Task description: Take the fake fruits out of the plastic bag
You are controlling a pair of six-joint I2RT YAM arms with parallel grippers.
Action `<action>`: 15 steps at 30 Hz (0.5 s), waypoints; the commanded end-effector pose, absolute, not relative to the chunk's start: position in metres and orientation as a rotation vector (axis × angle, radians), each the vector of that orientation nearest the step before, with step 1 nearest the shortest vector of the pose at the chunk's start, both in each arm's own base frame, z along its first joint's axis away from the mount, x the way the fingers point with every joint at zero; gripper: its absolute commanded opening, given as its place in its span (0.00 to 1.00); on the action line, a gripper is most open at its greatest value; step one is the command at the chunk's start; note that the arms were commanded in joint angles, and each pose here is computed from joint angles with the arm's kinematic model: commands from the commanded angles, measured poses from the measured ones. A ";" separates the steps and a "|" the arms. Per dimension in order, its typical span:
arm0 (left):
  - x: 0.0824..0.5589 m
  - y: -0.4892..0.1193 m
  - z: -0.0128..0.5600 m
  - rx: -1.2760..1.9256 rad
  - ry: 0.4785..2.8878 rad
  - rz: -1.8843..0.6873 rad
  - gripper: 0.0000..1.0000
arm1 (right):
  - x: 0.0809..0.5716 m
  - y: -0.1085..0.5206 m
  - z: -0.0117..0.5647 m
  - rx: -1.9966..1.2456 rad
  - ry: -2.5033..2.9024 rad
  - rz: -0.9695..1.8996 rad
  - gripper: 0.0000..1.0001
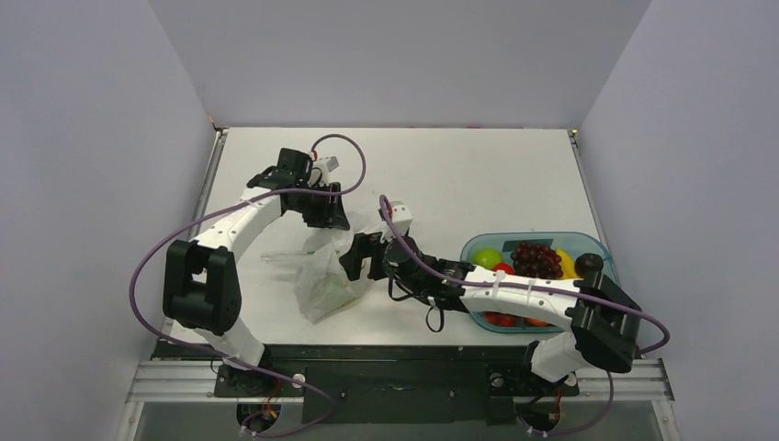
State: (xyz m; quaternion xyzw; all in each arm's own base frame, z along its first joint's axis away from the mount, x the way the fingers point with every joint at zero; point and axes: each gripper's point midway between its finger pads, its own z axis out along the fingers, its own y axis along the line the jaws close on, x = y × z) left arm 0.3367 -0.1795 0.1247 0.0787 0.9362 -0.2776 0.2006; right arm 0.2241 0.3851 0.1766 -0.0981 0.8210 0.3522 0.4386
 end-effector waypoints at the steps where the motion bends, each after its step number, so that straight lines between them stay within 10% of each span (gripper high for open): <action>1: 0.342 -0.187 0.126 0.282 2.596 -0.817 0.34 | 0.232 0.398 0.189 -0.237 1.984 0.791 0.84; 6: 0.345 -0.186 0.131 0.286 2.573 -0.826 0.00 | 0.225 0.420 0.191 -0.307 1.968 0.733 0.83; 15: 0.347 -0.187 0.138 0.259 2.545 -0.886 0.00 | 0.239 0.448 0.197 -0.343 1.930 0.580 0.76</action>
